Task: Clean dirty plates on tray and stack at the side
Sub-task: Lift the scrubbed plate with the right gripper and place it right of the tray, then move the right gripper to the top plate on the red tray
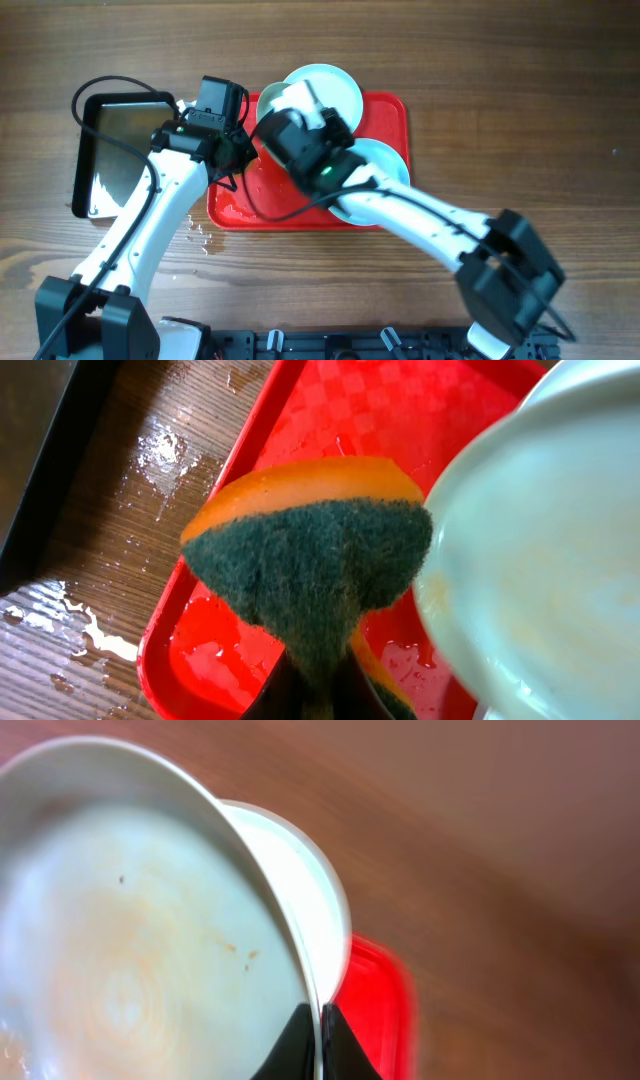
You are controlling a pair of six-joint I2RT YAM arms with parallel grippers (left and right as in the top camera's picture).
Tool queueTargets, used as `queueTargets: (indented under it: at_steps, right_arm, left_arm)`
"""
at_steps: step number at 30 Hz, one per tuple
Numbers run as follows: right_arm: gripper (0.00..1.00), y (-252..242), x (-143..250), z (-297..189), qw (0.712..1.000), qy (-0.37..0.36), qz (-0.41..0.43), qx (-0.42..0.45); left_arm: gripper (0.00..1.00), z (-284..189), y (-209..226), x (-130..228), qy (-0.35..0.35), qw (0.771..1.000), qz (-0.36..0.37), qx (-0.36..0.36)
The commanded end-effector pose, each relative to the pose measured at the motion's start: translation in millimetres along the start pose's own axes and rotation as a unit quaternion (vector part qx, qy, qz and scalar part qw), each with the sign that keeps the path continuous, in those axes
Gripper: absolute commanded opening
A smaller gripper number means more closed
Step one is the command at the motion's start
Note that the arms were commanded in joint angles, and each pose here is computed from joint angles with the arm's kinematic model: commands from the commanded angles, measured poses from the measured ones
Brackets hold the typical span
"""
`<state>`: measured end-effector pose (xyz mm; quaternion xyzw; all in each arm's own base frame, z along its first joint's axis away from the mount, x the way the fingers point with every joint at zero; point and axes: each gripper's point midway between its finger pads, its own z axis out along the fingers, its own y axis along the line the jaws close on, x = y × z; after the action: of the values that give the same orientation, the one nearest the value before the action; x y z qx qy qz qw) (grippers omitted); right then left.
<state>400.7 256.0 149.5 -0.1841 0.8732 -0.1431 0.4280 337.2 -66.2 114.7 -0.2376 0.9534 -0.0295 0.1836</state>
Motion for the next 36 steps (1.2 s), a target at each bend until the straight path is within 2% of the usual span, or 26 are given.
queueTargets:
  at_steps: [1,2,3,4,5,6,9,14,17,18,19,20,21,22,23,24,26,27,29,31,33,34,36]
  right_arm:
    - [0.04,-34.0,-7.9,7.1,0.957,0.057,0.216,-0.185]
    - [0.05,-48.0,-5.0,12.7,0.922,0.081,0.259,-0.276]
    - [0.04,-65.8,0.4,16.3,0.895,0.096,0.292,-0.322]
    - [0.04,-86.9,9.0,21.6,0.88,0.109,0.32,-0.334]
    - [0.05,-119.7,25.9,33.2,0.873,0.125,0.355,-0.31]
    - [0.04,-165.1,54.4,49.4,0.873,0.146,0.394,-0.248]
    - [0.04,-243.2,129.1,68.6,0.86,0.192,0.457,-0.121]
    - [0.04,-281.4,201.6,78.5,0.852,0.224,0.474,-0.001]
    - [0.04,-293.6,228.0,75.2,0.82,0.241,0.512,0.084]
    - [0.14,-292.5,227.6,75.3,0.82,0.241,0.512,0.081]
    - [0.56,-286.8,224.2,76.3,0.82,0.241,0.515,0.062]
    - [0.72,-276.2,217.8,77.3,0.819,0.24,0.521,0.026]
    - [0.76,-260.2,205.6,78.1,0.823,0.235,0.516,-0.036]
    - [0.78,-242.8,188.7,76.9,0.83,0.22,0.501,-0.11]
    - [0.75,-222.1,167.0,71.9,0.826,0.199,0.49,-0.192]
    - [0.7,-210.6,152.9,69.2,0.821,0.186,0.489,-0.228]
    - [0.71,-187.9,119.4,61.7,0.827,0.149,0.455,-0.296]
    - [0.75,-171.0,98.1,55.4,0.835,0.136,0.423,-0.325]
    - [0.89,-130.1,51.7,42.2,0.855,0.116,0.362,-0.353]
    - [0.87,-110.0,26.3,38.0,0.882,0.116,0.334,-0.31]
    - [0.8,-104.8,16.2,39.1,0.909,0.126,0.318,-0.236]
    - [0.8,-101.8,16.6,42.4,0.918,0.138,0.306,-0.21]
    - [0.82,-86.4,17.9,52.4,0.92,0.163,0.283,-0.217]
  left_arm:
    - [0.04,-1.2,0.9,-5.8,-0.009,1.0,-0.007,-0.004]
    - [0.04,-1.2,0.7,-6.0,-0.01,1.0,-0.007,-0.003]
    - [0.04,-1.2,0.7,-6.2,-0.01,1.0,-0.008,-0.003]
    - [0.04,-1.1,0.8,-5.9,-0.01,1.0,-0.007,-0.004]
    - [0.04,-1.1,0.9,-5.7,-0.009,1.0,-0.007,-0.004]
    - [0.04,-1.2,0.8,-5.8,-0.009,1.0,-0.007,-0.004]
    - [0.04,-1.2,0.7,-5.8,-0.009,1.0,-0.007,-0.003]
    - [0.04,-1.2,-0.2,-5.0,-0.007,1.0,-0.007,-0.001]
    - [0.04,-1.2,-0.1,-4.7,-0.006,1.0,-0.007,-0.001]
    - [0.04,-1.1,0.2,-4.4,-0.006,1.0,-0.007,-0.001]
    - [0.04,-1.1,0.5,-4.1,-0.005,1.0,-0.007,-0.002]
    - [0.04,-1.1,0.4,-4.1,-0.005,1.0,-0.007,-0.002]
    - [0.04,-1.1,0.4,-4.1,-0.005,1.0,-0.007,-0.002]
    - [0.04,-1.1,0.3,-4.2,-0.005,1.0,-0.007,-0.002]
    - [0.04,-1.1,0.3,-4.2,-0.005,1.0,-0.007,-0.002]
    - [0.04,-1.1,-0.4,-3.6,-0.003,1.0,-0.007,0.0]
    - [0.04,-1.1,-3.4,-1.4,0.003,1.0,-0.007,0.009]
    - [0.04,-1.1,-5.5,-1.1,0.005,1.0,-0.007,0.014]
    - [0.04,-1.2,-7.2,-2.5,0.002,1.0,-0.007,0.017]
    - [0.04,-1.2,-7.0,-2.4,0.002,1.0,-0.007,0.017]
    - [0.04,-1.2,-8.1,-1.5,0.004,1.0,-0.007,0.02]
    - [0.05,-1.3,-9.1,-0.8,0.007,1.0,-0.007,0.023]
    - [0.05,-1.1,-9.1,-0.7,0.007,1.0,-0.007,0.023]
